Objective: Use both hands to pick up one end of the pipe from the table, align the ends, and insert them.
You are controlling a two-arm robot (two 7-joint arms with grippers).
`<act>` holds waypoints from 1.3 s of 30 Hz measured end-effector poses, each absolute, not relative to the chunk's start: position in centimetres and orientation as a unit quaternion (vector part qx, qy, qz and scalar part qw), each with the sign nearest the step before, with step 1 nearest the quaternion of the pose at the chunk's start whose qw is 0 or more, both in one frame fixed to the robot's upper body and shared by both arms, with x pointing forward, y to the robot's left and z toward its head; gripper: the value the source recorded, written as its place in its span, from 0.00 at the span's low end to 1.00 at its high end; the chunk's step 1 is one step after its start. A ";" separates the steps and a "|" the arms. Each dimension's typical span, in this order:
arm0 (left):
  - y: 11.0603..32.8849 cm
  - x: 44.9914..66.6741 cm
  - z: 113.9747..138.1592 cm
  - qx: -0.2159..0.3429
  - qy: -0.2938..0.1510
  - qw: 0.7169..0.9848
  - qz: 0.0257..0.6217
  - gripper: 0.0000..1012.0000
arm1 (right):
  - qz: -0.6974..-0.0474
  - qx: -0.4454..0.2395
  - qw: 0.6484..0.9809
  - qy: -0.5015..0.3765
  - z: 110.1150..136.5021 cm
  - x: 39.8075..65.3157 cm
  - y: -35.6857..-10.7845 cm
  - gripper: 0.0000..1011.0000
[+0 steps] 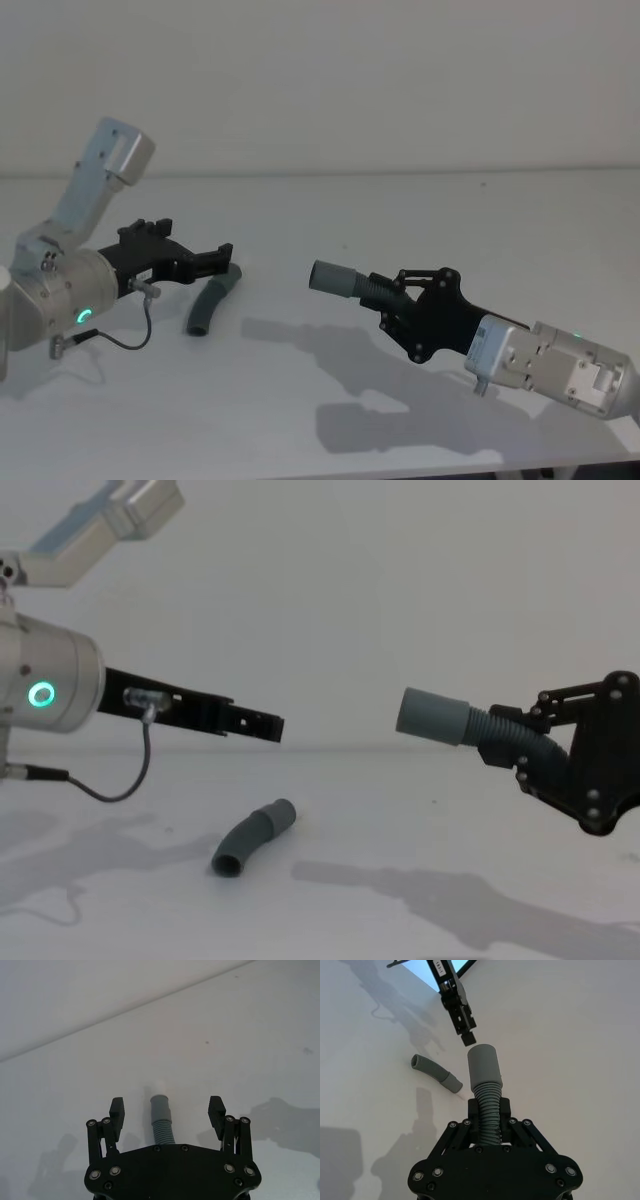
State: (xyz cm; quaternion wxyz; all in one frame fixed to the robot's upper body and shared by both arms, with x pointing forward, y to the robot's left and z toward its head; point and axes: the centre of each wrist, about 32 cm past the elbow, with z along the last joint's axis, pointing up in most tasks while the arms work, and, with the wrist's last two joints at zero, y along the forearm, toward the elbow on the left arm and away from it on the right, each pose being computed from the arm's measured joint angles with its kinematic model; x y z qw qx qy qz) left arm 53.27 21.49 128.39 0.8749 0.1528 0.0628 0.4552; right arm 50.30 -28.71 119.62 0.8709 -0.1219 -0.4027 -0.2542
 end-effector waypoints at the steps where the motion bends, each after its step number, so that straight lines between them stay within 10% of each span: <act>1: 21.4 53.3 128.3 0.154 0.063 0.875 0.454 0.99 | -0.254 -0.122 0.871 -0.403 119.6 50.3 -28.7 0.20; 39: 19.2 56.0 126.6 0.232 0.096 0.858 0.449 0.99 | -0.254 -0.122 0.871 -0.403 119.6 50.3 -28.7 0.20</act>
